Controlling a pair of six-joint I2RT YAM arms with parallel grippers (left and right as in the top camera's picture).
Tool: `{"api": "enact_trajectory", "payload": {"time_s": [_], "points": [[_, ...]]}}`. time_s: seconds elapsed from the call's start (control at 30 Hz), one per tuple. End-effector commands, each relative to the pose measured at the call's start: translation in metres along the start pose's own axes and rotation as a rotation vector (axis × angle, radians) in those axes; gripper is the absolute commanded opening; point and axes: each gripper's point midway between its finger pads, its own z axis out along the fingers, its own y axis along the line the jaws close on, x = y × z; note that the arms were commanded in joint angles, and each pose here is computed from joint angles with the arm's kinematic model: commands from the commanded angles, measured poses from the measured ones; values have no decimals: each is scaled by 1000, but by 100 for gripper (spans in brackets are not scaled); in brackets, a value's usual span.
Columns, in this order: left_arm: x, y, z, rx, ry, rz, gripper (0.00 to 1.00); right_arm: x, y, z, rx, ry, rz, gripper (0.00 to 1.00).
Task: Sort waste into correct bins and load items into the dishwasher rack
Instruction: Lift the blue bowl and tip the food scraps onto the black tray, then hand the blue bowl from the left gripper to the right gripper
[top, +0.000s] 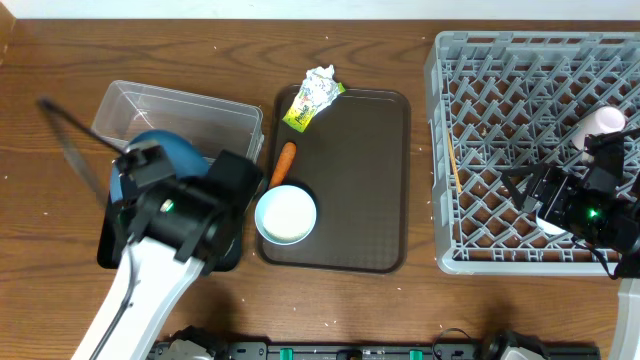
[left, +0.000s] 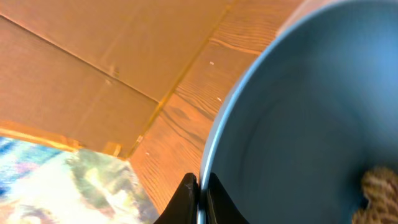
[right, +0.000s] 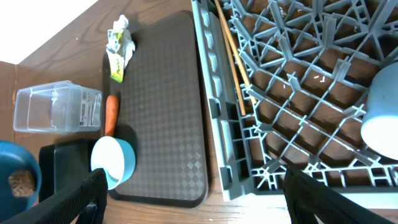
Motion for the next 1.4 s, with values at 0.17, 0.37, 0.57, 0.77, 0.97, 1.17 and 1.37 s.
{"api": "enact_trajectory", "payload": {"time_s": [0.17,0.37,0.57,0.77,0.97,1.17,1.37], "points": [[-22,-25,22,-236,-57,223,6,2,4,0,-9,4,-31,83],[-18,-37,28,-275,-24,348,6,2,4,0,-9,3,-31,84],[-18,-37,28,-274,-21,348,6,2,4,0,-9,3,-31,84],[-15,-38,24,-245,-9,297,6,2,4,0,-9,4,-31,84],[-37,-40,-18,-57,-77,118,6,2,19,-1,-98,3,-113,85],[-37,-111,-98,524,-50,131,6,-1,47,-1,-227,-6,-167,82],[-27,-176,-194,1029,-135,296,6,18,91,9,-348,48,-392,81]]}}
